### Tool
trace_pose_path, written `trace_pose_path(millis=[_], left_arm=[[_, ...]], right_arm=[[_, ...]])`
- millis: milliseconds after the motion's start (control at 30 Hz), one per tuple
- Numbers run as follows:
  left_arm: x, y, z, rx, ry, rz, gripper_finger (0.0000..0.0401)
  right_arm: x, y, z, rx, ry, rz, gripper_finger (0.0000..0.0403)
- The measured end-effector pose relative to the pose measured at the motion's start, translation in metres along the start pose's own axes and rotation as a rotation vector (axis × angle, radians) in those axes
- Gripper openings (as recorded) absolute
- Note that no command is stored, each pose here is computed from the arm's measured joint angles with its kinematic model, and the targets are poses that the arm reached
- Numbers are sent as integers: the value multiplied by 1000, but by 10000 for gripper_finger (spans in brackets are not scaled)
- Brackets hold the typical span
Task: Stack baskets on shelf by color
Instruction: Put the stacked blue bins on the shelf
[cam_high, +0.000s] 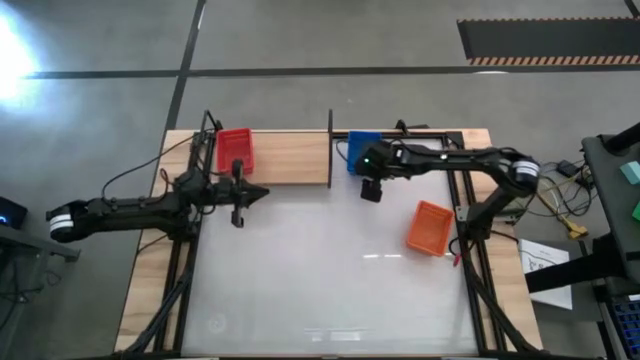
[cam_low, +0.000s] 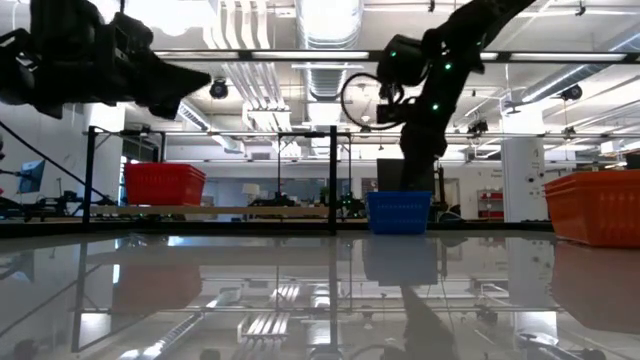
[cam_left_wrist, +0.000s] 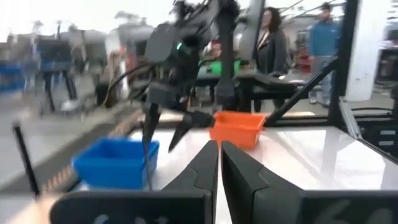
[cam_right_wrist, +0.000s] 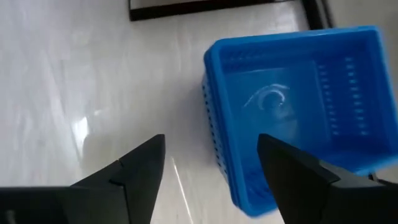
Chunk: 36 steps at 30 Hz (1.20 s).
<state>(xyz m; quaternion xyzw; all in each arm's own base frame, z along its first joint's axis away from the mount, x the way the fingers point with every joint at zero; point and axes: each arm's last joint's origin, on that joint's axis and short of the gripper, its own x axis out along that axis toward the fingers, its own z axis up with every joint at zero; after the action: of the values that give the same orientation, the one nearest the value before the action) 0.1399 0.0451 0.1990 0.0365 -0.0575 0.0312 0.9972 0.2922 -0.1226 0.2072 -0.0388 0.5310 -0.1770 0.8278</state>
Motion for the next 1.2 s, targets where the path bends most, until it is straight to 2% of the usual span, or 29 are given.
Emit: trace_pose_path(millis=[167,300,600,767,867,1200], left_arm=[[2,6,-12,-156,147,180,3],[8,12,-16,-187,300,348,3],[28,26,-7,-107,624,626,3],[35,33,-12,-47,713,765,3],[37,35,-15,-24,744,816,3],[31,34,-17,-34,779,891,3]], right_arm=[[13,0,10,-41,67,15,230],[18,-1,17,-65,73,15,207],[17,-4,24,-91,55,10,164],[15,-4,23,-90,51,9,152],[16,-4,22,-91,55,10,147],[16,-3,19,-93,65,13,139]])
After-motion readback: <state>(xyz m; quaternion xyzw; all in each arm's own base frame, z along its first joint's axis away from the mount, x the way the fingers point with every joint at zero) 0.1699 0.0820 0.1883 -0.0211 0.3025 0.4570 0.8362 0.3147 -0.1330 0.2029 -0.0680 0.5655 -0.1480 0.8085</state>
